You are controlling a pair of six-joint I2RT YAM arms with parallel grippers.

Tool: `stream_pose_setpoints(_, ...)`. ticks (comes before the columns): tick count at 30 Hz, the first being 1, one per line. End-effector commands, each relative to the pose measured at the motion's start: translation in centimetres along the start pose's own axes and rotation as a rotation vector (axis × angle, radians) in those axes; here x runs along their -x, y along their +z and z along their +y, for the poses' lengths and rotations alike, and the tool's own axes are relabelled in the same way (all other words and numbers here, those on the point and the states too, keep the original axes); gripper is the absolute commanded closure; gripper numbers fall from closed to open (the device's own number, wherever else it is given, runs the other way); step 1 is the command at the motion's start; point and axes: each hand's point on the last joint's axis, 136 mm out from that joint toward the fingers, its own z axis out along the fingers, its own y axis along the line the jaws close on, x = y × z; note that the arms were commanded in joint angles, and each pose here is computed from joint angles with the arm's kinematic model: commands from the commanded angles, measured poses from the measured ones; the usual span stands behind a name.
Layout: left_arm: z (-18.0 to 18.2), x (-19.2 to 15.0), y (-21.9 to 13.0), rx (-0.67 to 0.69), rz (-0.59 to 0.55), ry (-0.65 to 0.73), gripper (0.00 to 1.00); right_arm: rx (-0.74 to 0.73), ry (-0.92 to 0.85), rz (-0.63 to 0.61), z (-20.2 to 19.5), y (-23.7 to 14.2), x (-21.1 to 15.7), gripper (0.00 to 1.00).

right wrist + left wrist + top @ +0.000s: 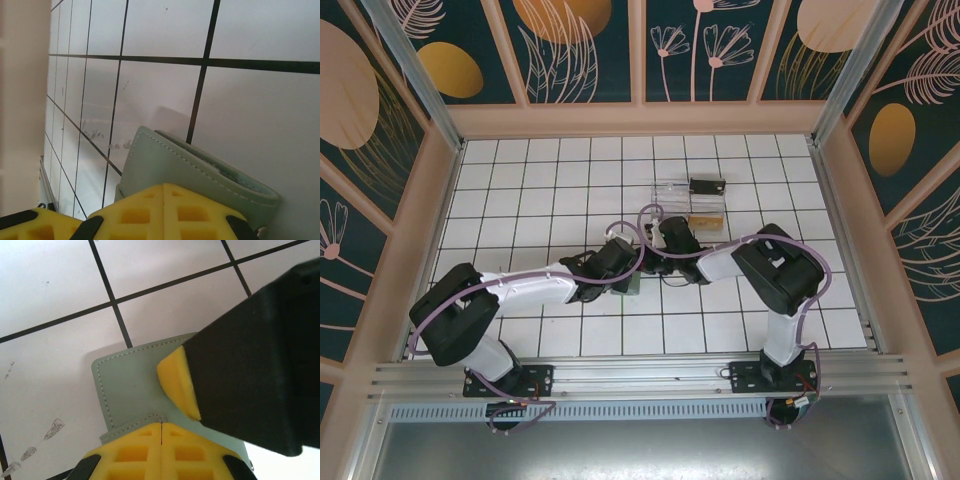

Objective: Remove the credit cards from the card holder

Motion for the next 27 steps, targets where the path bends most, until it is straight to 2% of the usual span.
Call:
stream_pose_setpoints(1, 0.9, 1.3, -0.8, 0.007, -0.060, -0.068, 1.00, -0.060, 0.040, 0.016, -2.4, 0.4, 0.0, 1.00)
stream_pose_setpoints(8, 3.4, 2.0, -2.3, 0.001, -0.119, -0.188, 1.00, -0.200, 0.028, 0.025, -6.0, 0.0, -0.9, 1.00)
stream_pose_setpoints(13, 4.5, 1.6, -2.9, -0.016, -0.138, -0.245, 1.00, -0.201, 0.032, 0.025, -6.3, -0.1, -1.1, 1.00)
stream_pose_setpoints(18, 3.1, 1.4, -2.7, -0.086, -0.114, -0.204, 1.00, -0.163, 0.011, 0.020, -5.0, -0.1, -0.5, 1.00)
stream_pose_setpoints(19, 2.9, 1.4, -2.5, -0.094, -0.103, -0.186, 0.99, -0.161, 0.006, 0.016, -4.8, -0.2, -0.4, 1.00)
stream_pose_setpoints(23, 1.4, 1.1, -2.1, -0.132, -0.057, -0.101, 0.69, -0.151, 0.001, 0.011, -4.4, -0.1, 0.0, 1.00)
stream_pose_setpoints(27, 0.7, 0.6, -1.3, -0.072, -0.019, -0.004, 0.66, -0.138, 0.010, 0.020, -4.4, 0.1, -0.3, 1.00)
